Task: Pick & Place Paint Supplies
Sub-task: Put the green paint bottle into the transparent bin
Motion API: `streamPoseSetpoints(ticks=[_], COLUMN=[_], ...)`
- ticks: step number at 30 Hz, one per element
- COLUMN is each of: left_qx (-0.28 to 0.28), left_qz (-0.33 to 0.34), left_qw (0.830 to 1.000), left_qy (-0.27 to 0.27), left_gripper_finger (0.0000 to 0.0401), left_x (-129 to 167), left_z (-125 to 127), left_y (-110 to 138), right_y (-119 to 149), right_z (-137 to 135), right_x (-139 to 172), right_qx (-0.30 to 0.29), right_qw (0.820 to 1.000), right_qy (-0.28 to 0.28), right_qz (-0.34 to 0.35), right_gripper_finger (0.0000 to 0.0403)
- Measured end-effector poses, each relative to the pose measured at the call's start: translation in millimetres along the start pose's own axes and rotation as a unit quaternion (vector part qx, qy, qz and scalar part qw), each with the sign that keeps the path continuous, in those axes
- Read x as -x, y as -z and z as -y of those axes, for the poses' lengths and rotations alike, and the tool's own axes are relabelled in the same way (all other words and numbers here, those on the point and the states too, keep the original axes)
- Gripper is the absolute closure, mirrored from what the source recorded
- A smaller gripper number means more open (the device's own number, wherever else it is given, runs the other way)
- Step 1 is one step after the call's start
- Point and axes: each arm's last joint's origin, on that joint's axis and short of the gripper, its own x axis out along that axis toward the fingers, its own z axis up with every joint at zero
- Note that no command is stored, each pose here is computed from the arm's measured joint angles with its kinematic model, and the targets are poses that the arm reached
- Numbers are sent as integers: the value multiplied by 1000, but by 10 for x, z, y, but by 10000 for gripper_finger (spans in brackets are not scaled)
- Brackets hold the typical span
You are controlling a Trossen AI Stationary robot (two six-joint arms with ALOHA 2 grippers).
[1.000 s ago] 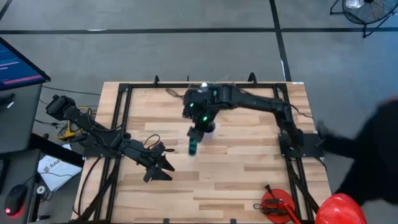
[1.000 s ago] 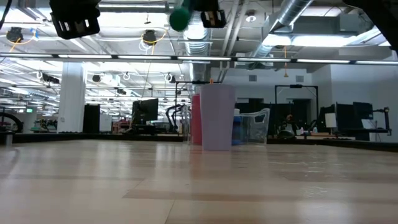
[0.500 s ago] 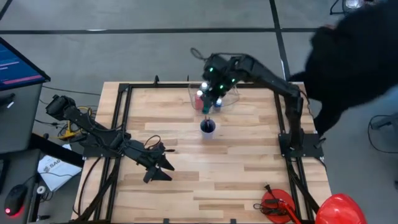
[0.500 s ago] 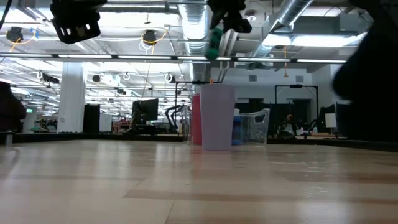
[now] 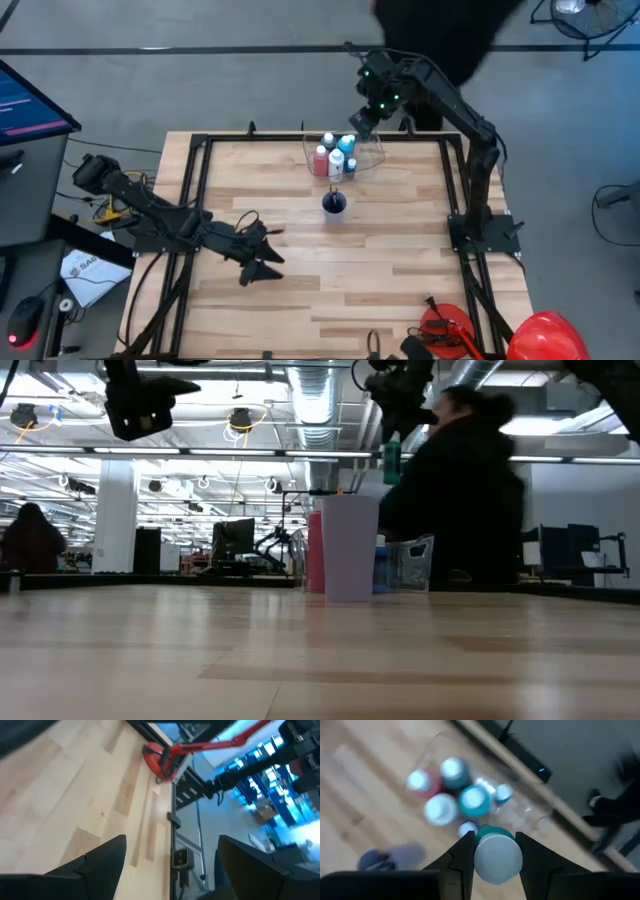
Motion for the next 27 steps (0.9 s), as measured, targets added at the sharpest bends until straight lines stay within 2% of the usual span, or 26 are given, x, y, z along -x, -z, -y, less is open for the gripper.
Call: streamPoseSetpoints(ticks=[4, 8, 17, 24, 27], left_qx=[15, 20, 33, 33, 34], left_qz=[13, 29, 50, 60, 63], left_qw=[1000, 999, 997, 996, 996], left_qy=[-12, -24, -41, -49, -52], left_gripper_finger=[93, 93, 93, 93, 93], left_x=[-6, -8, -8, -7, -7], left_z=[-53, -89, -118, -123, -134], left_y=[-63, -106, -139, -144, -158], right_y=[-77, -129, -156, -110, -103], right_z=[192, 277, 209, 216, 200], right_x=[-12, -6, -8, -15, -18], right_qx=[-19, -9, 46, 109, 130], right_qw=[999, 996, 995, 991, 990], right_qy=[28, 69, 61, 63, 33], right_qz=[24, 50, 63, 35, 30], right_gripper_finger=[294, 294, 293, 289, 289])
